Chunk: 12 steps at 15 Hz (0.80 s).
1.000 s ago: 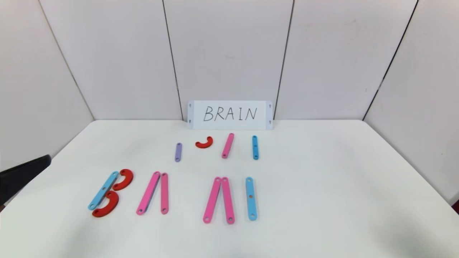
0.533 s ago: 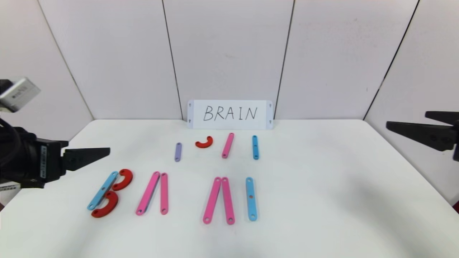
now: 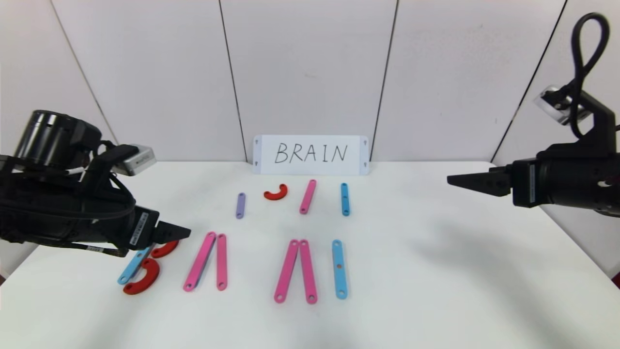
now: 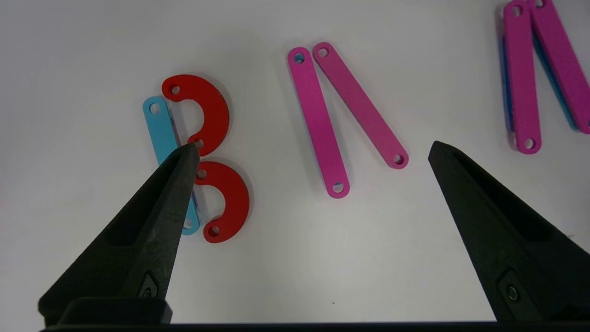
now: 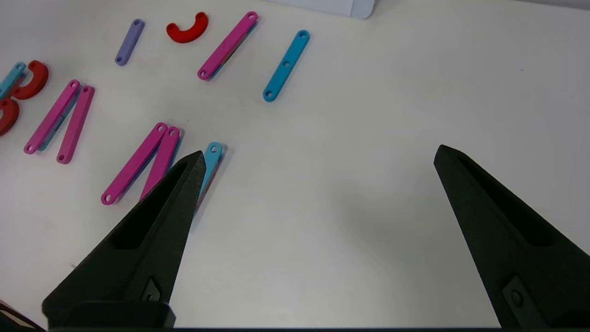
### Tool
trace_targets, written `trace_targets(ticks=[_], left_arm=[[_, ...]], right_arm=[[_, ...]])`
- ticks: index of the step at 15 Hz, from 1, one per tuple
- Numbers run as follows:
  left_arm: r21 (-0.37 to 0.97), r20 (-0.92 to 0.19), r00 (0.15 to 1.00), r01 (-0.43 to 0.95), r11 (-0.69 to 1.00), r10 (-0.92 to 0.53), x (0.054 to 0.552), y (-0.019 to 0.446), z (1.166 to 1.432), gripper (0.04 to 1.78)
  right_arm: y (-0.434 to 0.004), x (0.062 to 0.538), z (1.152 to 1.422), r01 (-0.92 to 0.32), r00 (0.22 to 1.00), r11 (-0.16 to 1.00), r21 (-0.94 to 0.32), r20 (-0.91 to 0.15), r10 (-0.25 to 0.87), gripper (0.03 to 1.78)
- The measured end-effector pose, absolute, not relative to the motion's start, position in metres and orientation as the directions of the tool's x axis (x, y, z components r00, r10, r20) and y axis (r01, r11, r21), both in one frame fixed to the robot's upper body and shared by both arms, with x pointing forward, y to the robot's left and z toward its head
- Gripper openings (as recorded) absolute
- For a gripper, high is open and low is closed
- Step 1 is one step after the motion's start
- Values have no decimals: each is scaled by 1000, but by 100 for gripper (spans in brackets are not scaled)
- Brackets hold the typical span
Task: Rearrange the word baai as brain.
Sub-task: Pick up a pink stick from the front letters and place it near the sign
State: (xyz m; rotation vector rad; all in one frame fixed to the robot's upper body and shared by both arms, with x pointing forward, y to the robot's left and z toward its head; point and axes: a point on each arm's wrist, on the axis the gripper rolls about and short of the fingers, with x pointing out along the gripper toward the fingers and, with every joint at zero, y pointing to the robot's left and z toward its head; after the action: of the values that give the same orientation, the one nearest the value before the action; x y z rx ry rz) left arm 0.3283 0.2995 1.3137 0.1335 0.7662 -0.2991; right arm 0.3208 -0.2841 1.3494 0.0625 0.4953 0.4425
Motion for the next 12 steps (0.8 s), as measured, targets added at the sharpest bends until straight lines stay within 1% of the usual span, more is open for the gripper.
trace_targets(ticks=[5, 8, 12], left_arm=[[62, -792, 596, 289, 955, -129, 355, 287, 1279, 174], [58, -827, 550, 294, 954, -119, 365, 281, 1262, 174], [41, -843, 526, 271, 962, -113, 375, 276, 1247, 174]], right_arm=[[-268, 345, 1327, -418, 727, 890, 183, -520, 448, 173], [-263, 352, 1316, -420, 703, 887, 190, -550, 451, 173], [-261, 358, 1309, -417, 687, 888, 195, -572, 448, 173]])
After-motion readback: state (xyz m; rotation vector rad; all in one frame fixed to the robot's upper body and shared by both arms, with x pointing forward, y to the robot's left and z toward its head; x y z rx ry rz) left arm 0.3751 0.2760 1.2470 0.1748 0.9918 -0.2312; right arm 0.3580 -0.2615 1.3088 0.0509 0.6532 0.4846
